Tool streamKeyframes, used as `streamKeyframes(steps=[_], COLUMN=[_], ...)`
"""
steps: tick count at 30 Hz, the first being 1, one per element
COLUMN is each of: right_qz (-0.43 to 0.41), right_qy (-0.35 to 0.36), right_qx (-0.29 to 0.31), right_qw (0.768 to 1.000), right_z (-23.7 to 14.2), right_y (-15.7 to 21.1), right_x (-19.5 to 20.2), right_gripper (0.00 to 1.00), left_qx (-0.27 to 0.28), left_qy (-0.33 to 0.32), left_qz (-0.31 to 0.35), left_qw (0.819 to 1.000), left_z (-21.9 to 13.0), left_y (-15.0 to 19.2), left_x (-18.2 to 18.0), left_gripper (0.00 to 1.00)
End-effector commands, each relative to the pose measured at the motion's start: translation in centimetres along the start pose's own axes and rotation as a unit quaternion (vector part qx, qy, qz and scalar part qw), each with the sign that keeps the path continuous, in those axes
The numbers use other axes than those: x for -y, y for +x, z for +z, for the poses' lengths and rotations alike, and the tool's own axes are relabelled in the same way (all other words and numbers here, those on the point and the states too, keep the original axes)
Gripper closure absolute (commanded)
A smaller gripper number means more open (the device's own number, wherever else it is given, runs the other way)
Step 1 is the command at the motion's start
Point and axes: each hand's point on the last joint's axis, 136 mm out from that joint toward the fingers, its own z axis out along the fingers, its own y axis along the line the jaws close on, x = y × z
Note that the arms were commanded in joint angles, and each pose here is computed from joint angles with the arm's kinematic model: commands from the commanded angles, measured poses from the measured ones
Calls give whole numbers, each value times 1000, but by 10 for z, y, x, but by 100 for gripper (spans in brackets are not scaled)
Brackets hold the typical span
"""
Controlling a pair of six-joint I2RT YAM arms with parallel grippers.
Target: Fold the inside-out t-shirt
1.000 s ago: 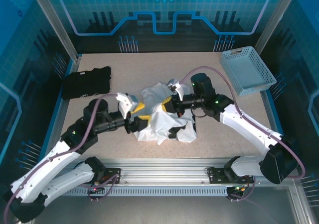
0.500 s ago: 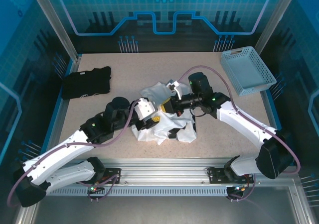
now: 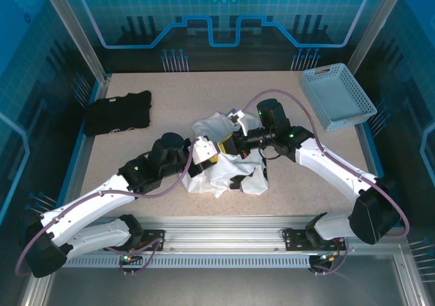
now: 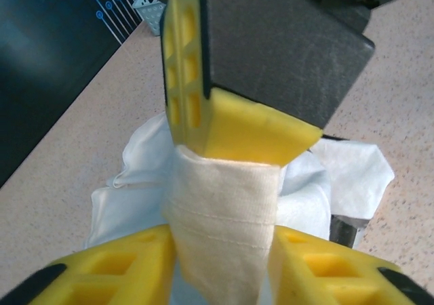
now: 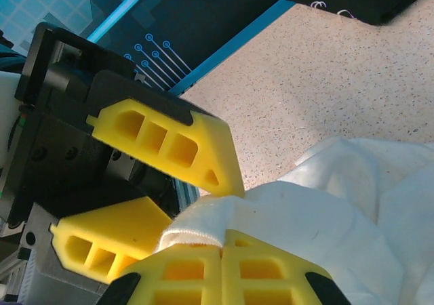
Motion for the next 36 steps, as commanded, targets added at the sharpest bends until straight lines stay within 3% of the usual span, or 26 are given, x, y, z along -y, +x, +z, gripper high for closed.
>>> streamKeyframes(steps=[1, 7, 11, 16, 19, 22, 24, 28, 36], right_qz=[-8, -4, 1, 10, 36, 102, 145, 176, 230], right_qy=[3, 22, 48, 105, 176, 319, 378, 390, 379], right_qx=[13, 9, 2, -10, -14, -18, -23, -24, -109], right_qw=[1000, 1000, 999, 994, 984, 942, 914, 903, 890], right_z=[-9, -10, -12, -26, -47, -82, -96, -79, -18], right_y=[-12, -8, -3, 11, 27, 53, 67, 69, 100], right_x=[-5, 1, 9, 20, 40, 89, 116, 149, 217], right_gripper=[100, 100, 100, 73, 58, 49, 46, 37, 36], left_qx=[3, 7, -5, -8, -8, -11, -12, -9, -1], left_qy=[-6, 1, 1, -14, -37, -58, -70, -92, -89], left_qz=[8, -5, -14, -31, -55, -94, -116, -135, -151], left_qw=[1000, 1000, 1000, 999, 998, 994, 991, 987, 984], left_z=[-1, -8, -11, -16, -23, -37, -49, -67, -76], left_y=[-5, -8, -4, -3, -2, 3, 9, 14, 16], left_x=[-2, 0, 0, -6, -16, -25, -30, -36, -33], left_gripper=[70, 83, 98, 100, 100, 100, 100, 100, 100])
